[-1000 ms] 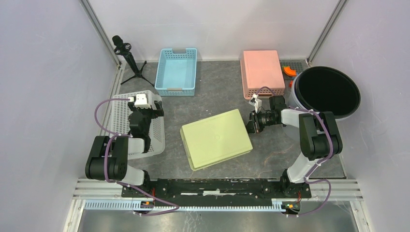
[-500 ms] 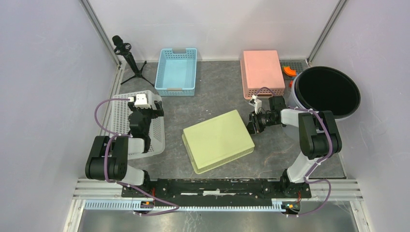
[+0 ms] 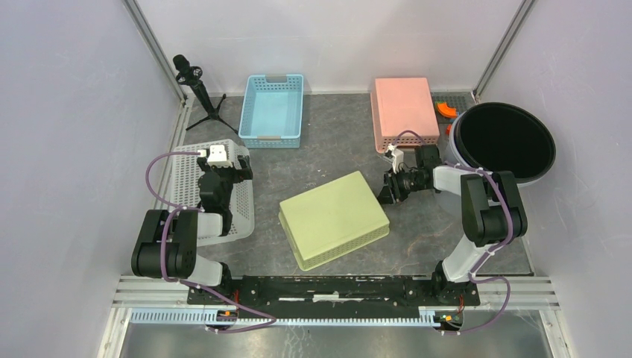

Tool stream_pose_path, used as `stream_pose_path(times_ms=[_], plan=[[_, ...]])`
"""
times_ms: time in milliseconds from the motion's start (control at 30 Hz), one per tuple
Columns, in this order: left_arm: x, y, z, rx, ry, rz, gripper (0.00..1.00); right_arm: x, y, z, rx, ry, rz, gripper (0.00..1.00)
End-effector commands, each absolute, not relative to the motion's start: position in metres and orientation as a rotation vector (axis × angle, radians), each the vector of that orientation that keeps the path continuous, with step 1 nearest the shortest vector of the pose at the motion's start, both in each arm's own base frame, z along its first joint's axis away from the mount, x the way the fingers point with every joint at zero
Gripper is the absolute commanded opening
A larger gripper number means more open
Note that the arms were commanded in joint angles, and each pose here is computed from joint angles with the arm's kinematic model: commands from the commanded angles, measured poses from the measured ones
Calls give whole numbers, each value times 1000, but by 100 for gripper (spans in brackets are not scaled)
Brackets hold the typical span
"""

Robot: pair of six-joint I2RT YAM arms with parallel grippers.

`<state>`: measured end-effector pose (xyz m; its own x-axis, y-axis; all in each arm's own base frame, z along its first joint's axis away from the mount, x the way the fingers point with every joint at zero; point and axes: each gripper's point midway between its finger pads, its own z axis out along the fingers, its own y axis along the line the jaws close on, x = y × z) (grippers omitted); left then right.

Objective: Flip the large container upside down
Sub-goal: Turn the container upside down at the center of the board.

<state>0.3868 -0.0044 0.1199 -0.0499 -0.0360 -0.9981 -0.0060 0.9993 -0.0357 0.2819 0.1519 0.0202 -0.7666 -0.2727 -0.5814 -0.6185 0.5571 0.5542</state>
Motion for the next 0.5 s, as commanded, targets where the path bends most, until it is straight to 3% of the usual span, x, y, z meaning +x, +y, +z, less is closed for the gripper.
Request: stream_pose_path(times_ms=[0,467], plan=[[381,-5,89,-20,1736,-22,100,305,139,29,-791,2319,896,41],[381,-5,89,-21,1737,-22,100,361,123,121,-935,2100,324,51]])
